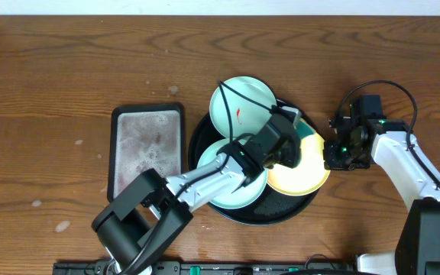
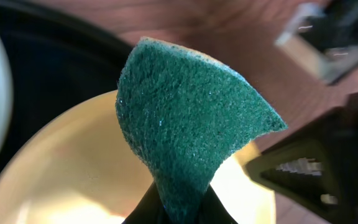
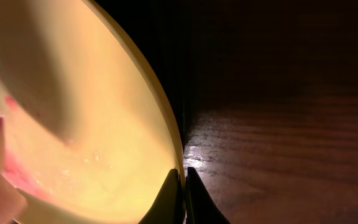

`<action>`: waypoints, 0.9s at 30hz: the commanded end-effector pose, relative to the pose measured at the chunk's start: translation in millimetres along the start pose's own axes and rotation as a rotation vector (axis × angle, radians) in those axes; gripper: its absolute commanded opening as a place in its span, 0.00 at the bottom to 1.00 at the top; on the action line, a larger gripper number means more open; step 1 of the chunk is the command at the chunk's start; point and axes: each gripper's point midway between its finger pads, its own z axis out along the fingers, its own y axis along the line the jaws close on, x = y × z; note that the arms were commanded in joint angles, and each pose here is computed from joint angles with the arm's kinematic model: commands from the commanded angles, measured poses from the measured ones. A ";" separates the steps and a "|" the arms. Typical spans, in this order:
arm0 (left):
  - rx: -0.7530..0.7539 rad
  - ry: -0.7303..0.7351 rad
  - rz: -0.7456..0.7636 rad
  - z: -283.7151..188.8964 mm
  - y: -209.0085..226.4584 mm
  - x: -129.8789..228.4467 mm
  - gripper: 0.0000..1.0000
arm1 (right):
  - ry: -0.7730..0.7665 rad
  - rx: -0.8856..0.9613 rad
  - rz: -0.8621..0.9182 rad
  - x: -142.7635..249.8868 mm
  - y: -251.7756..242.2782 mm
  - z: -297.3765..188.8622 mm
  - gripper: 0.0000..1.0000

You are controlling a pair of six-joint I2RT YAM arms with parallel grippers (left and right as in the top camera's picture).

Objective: Clean dirty plates on tray and stack at the side
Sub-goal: 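Scrub the yellow plate surface with the sponge in the left gripper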

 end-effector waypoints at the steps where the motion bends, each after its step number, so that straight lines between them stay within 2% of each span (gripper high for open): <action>1: -0.065 -0.032 0.016 11.6 15.5 1.2 0.07 | -0.002 -0.014 -0.005 -1.8 6.0 -1.8 0.01; 4: -0.129 -0.065 0.013 20.2 33.1 -0.4 0.07 | -0.002 -0.014 -0.006 -2.0 6.0 -1.9 0.01; 12: -0.168 -0.015 0.025 27.2 49.5 13.9 0.07 | -0.002 -0.014 -0.006 -1.9 6.0 -1.9 0.01; 17: -0.233 0.127 0.007 19.6 64.9 46.7 0.07 | -0.002 -0.014 -0.006 -1.9 6.0 -1.8 0.01; 20: -0.208 0.208 -0.002 13.1 60.7 62.0 0.07 | -0.002 -0.014 -0.005 -1.8 6.0 -1.8 0.01; 22: -0.165 0.214 0.007 7.4 49.6 58.3 0.07 | -0.002 -0.014 -0.005 -1.8 6.0 -1.8 0.01; 27: -0.048 0.104 0.085 -18.0 8.5 12.7 0.07 | -0.002 -0.014 -0.006 -2.0 6.0 -1.8 0.01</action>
